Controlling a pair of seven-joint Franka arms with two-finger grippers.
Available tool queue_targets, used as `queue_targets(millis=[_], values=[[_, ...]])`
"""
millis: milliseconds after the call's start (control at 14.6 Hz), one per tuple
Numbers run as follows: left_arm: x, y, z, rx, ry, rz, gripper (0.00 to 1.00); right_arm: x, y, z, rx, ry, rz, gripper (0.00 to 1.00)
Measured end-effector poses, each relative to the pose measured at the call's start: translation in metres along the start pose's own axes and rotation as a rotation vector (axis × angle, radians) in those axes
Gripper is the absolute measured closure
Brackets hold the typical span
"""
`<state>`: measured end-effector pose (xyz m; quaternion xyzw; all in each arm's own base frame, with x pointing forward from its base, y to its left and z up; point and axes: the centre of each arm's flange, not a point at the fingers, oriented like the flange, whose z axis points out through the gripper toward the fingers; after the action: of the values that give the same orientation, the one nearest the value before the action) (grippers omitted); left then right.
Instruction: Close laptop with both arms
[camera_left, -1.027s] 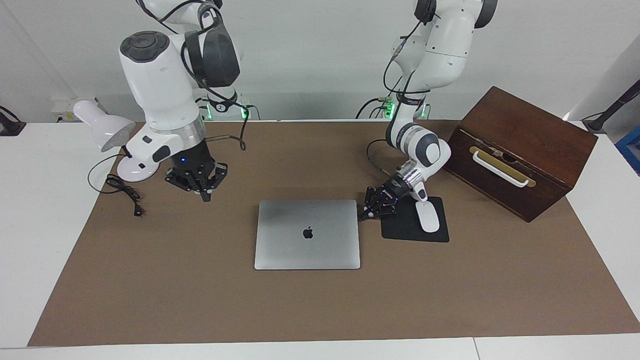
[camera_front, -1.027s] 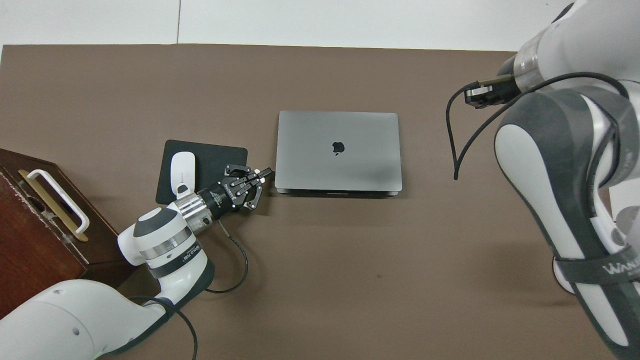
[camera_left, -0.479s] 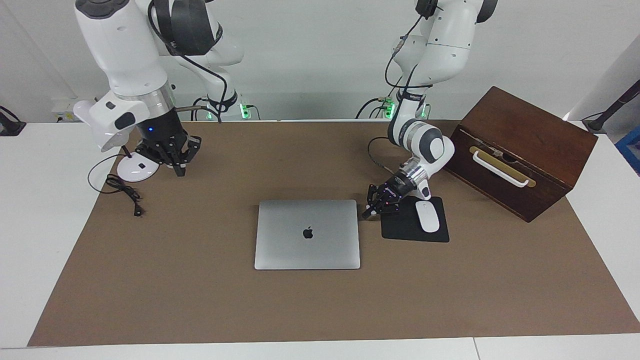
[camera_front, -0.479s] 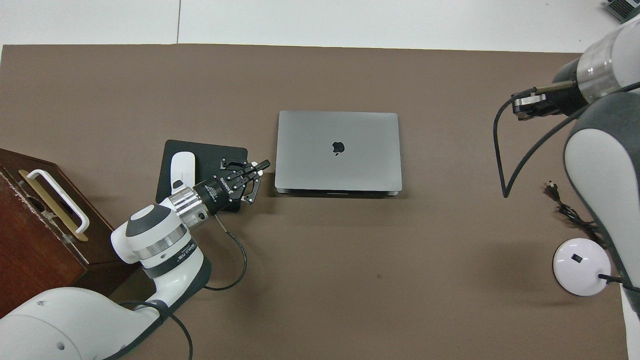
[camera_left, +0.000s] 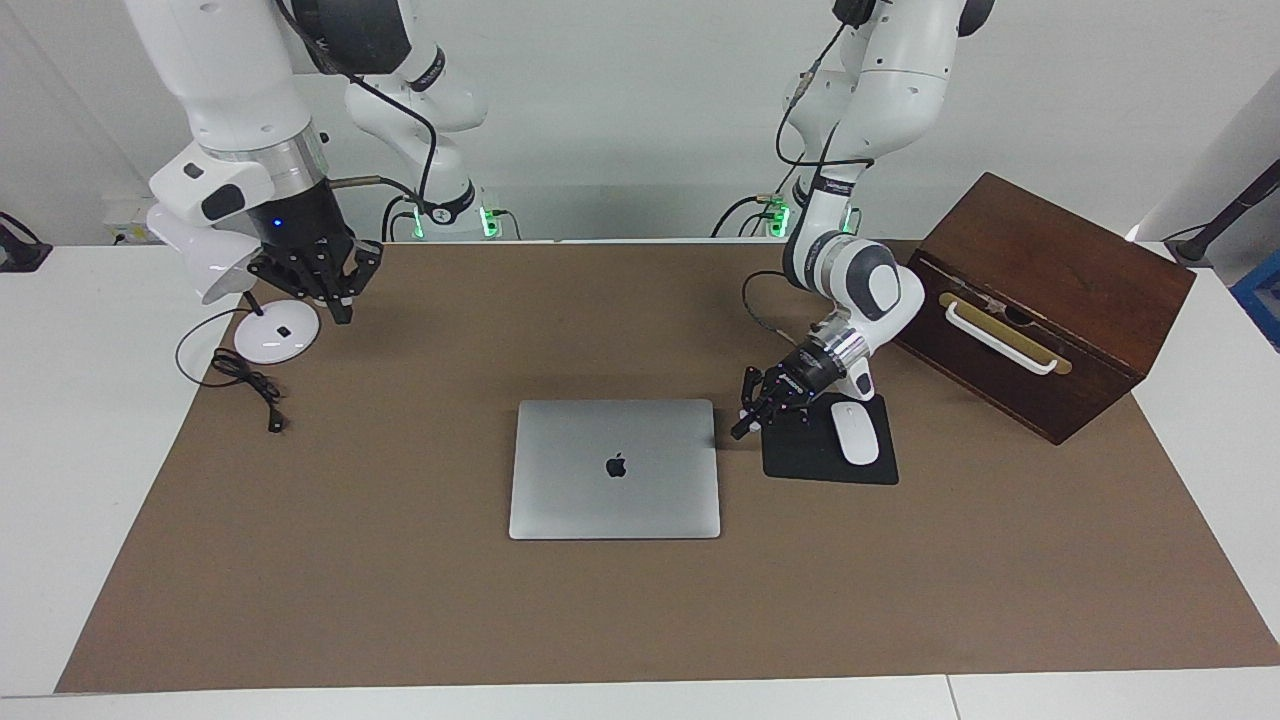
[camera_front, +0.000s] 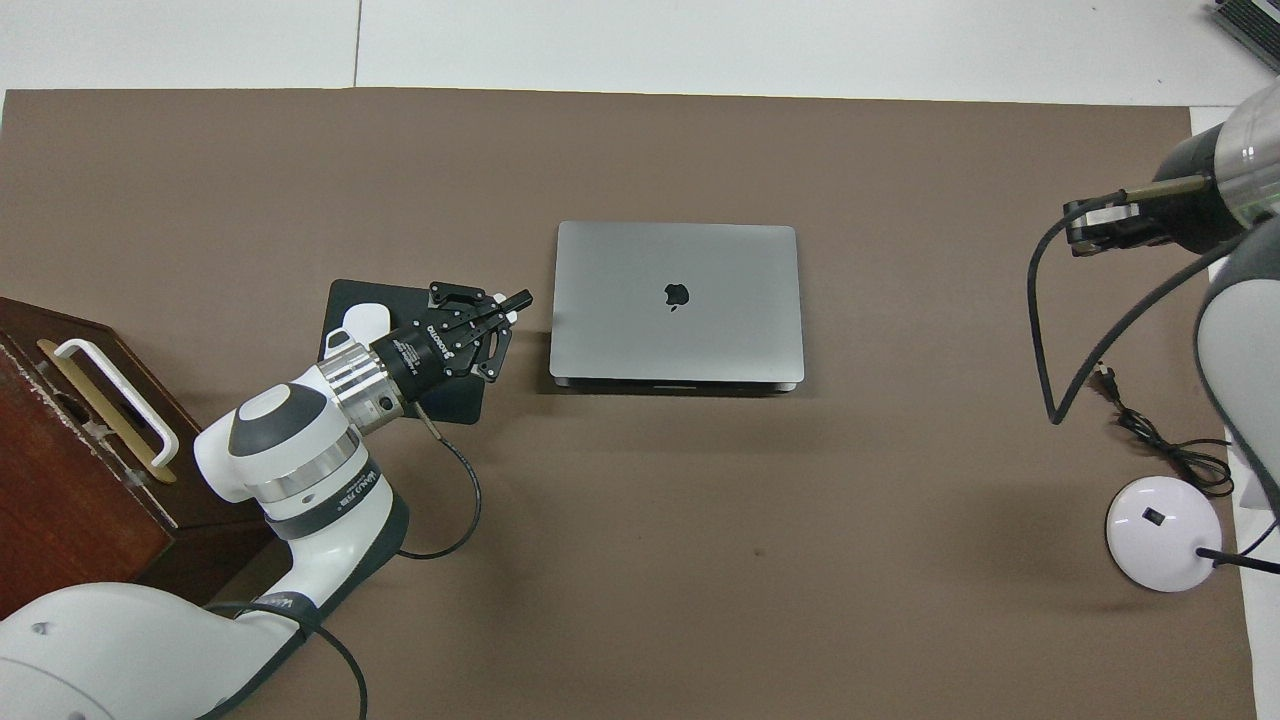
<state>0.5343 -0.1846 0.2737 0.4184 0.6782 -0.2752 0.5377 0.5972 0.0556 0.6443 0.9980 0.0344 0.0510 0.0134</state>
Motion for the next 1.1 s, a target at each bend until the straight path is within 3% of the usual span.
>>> queue_targets(millis=[411,1096], values=[[-0.054,0.043,-0.007,0.066,0.091,0.231,0.99,-0.018,0.027,-0.027,-0.007,0.006,-0.006,0.99],[-0.112,0.11,-0.034,0.285,0.357,0.798,0.99,-0.039,0.034,-0.06,-0.012,0.037,0.003,0.99]])
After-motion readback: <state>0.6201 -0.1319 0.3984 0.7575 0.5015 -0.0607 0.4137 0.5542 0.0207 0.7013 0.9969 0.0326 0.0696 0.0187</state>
